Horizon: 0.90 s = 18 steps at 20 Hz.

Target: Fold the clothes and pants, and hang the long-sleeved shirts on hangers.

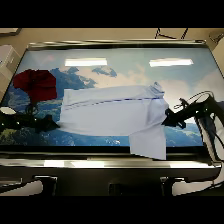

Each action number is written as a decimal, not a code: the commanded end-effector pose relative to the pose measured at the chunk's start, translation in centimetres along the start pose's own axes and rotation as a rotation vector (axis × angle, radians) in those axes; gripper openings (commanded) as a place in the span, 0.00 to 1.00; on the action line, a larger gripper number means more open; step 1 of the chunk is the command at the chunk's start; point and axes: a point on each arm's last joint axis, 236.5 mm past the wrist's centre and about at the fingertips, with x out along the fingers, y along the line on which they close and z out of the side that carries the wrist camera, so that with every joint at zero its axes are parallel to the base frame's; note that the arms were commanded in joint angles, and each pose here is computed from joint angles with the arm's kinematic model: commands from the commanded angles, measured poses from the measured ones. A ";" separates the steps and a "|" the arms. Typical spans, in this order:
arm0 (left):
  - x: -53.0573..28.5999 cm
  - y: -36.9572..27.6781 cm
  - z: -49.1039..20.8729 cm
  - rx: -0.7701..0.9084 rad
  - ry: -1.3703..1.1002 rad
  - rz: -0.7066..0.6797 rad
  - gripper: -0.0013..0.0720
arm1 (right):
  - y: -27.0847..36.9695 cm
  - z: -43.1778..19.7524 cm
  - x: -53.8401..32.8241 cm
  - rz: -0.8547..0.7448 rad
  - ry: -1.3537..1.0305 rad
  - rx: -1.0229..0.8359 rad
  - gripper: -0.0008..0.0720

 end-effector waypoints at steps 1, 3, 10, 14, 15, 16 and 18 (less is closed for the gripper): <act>-9.2 -6.7 6.3 0.206 -0.317 -0.003 0.05 | 7.3 3.4 -10.1 0.046 -0.298 -0.245 0.06; -22.5 -15.1 9.7 0.425 -0.703 0.028 0.05 | 13.9 4.5 -23.3 0.007 -0.699 -0.469 0.06; -52.9 -36.7 -9.1 0.943 -1.634 0.067 0.05 | 24.0 -20.8 -54.8 -0.185 -1.776 -0.751 0.06; -55.5 -38.6 -16.8 0.998 -1.799 0.055 0.05 | 23.5 -30.2 -57.0 -0.159 -1.952 -0.726 0.06; -55.6 -38.8 -17.9 1.004 -1.812 0.047 0.05 | 23.3 -31.5 -57.2 -0.150 -1.974 -0.717 0.06; -55.6 -39.0 -18.7 0.993 -1.818 0.021 0.05 | 23.2 -32.5 -57.3 -0.154 -1.992 -0.717 0.06; -55.8 -38.9 -19.4 0.974 -1.825 0.003 0.05 | 23.0 -33.4 -57.6 -0.161 -2.014 -0.718 0.06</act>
